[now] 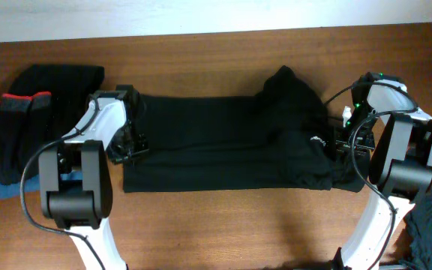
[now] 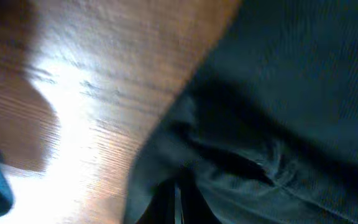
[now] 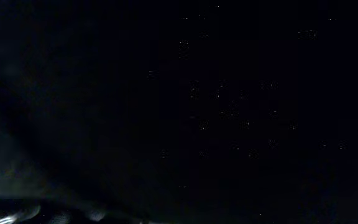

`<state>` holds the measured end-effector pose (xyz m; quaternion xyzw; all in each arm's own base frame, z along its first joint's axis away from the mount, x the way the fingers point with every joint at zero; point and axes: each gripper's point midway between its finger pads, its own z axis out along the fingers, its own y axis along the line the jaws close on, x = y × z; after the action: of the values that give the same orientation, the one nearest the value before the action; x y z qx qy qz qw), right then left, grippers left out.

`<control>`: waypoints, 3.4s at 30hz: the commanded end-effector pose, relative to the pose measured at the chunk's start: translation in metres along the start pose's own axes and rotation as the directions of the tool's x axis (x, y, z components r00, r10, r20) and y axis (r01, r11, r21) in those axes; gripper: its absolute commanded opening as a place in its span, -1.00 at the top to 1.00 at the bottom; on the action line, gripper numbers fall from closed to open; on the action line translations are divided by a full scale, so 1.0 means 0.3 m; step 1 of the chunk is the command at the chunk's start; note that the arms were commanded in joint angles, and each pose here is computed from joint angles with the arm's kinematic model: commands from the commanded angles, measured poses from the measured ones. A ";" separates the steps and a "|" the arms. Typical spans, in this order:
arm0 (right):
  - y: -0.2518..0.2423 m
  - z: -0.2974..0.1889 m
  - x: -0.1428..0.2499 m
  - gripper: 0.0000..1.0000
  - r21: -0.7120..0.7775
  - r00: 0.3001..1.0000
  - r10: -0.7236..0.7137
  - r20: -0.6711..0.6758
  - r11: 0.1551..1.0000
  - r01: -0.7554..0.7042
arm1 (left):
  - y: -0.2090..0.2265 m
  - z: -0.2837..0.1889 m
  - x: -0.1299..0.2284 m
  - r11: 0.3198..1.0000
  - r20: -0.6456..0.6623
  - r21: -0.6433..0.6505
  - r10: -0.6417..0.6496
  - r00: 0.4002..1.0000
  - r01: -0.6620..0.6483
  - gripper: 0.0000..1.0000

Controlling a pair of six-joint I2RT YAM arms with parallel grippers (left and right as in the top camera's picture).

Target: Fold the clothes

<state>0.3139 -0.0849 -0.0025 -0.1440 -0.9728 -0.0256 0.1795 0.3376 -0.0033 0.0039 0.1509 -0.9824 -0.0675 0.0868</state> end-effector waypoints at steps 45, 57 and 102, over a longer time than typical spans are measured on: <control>0.440 -0.747 -0.428 -0.63 -0.024 0.491 -0.213 0.845 0.901 0.433 | -0.348 -0.252 -0.576 0.878 0.566 0.293 0.160 0.809 -0.378 -0.21; 0.435 -0.715 -0.410 -0.62 -0.036 0.528 -0.218 0.821 0.902 0.429 | -0.354 -0.159 -0.604 0.891 0.551 0.265 0.174 0.816 -0.369 -0.21; 0.507 -0.307 -0.668 -0.43 -0.096 0.586 -0.260 0.767 0.857 0.506 | -0.317 -0.121 -0.444 0.900 0.377 0.270 0.228 0.898 -0.342 0.99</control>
<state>0.5717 -0.0086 0.0307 0.0432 -0.9501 -0.1441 -0.2734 0.5032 -0.0559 0.0056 0.0059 -0.9898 0.0900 -0.1100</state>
